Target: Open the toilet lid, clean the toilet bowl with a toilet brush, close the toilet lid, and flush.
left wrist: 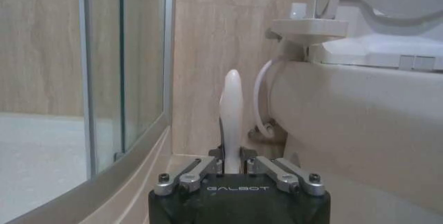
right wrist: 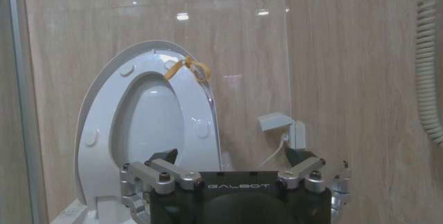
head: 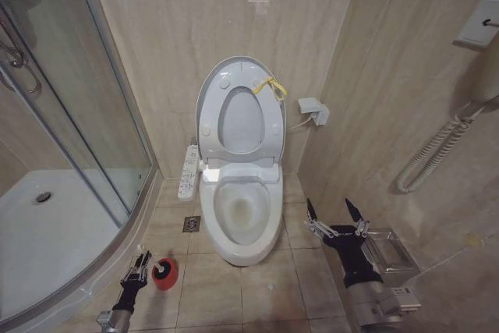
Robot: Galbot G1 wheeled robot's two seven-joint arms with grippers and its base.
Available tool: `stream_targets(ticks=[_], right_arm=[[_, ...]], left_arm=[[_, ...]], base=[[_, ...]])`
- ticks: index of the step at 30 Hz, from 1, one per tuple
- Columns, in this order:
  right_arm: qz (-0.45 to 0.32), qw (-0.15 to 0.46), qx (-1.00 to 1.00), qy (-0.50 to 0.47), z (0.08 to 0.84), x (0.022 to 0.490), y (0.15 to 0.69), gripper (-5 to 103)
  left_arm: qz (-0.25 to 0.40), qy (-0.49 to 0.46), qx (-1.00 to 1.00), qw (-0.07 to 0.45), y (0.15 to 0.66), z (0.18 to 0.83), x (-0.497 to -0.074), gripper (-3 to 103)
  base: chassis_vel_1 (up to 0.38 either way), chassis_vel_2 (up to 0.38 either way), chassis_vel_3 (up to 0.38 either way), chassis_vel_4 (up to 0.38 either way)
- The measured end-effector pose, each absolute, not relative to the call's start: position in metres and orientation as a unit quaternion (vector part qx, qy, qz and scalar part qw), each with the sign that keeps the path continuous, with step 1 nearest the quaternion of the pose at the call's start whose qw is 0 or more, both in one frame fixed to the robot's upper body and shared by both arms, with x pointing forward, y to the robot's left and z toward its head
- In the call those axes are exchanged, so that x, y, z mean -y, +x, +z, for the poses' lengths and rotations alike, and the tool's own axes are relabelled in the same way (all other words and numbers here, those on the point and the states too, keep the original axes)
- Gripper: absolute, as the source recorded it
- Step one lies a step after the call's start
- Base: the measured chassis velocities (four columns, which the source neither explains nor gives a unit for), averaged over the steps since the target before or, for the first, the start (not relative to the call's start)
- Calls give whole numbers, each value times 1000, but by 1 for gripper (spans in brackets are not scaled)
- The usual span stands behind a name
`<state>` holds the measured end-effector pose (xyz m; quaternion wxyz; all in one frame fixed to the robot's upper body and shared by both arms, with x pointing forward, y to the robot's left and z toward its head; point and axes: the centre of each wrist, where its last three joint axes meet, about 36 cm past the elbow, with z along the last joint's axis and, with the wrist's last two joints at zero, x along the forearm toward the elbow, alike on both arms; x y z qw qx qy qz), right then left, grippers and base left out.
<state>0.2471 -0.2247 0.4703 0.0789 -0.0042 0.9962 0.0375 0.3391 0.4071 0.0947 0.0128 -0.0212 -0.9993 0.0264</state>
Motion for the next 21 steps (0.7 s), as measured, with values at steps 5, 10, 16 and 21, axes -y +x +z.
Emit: stream_targets(ticks=[5, 10, 16, 21], right_arm=[[37, 79, -996, -4, 470, 225, 247, 100], [37, 79, -996, -4, 470, 225, 247, 100], [37, 79, -996, -4, 470, 225, 247, 100], [37, 79, -996, -4, 470, 225, 247, 100]], left_arm=[[26, -7, 1000, 13, 337, 94, -400, 15], [19, 3, 1000, 9, 335, 98, -398, 11], [18, -1, 1000, -3, 339, 106, -398, 36], [22, -2, 1000, -23, 338, 117, -394, 36]], base=[[0, 0, 0, 0], [0, 0, 0, 0], [0, 0, 0, 0], [0, 0, 0, 0]])
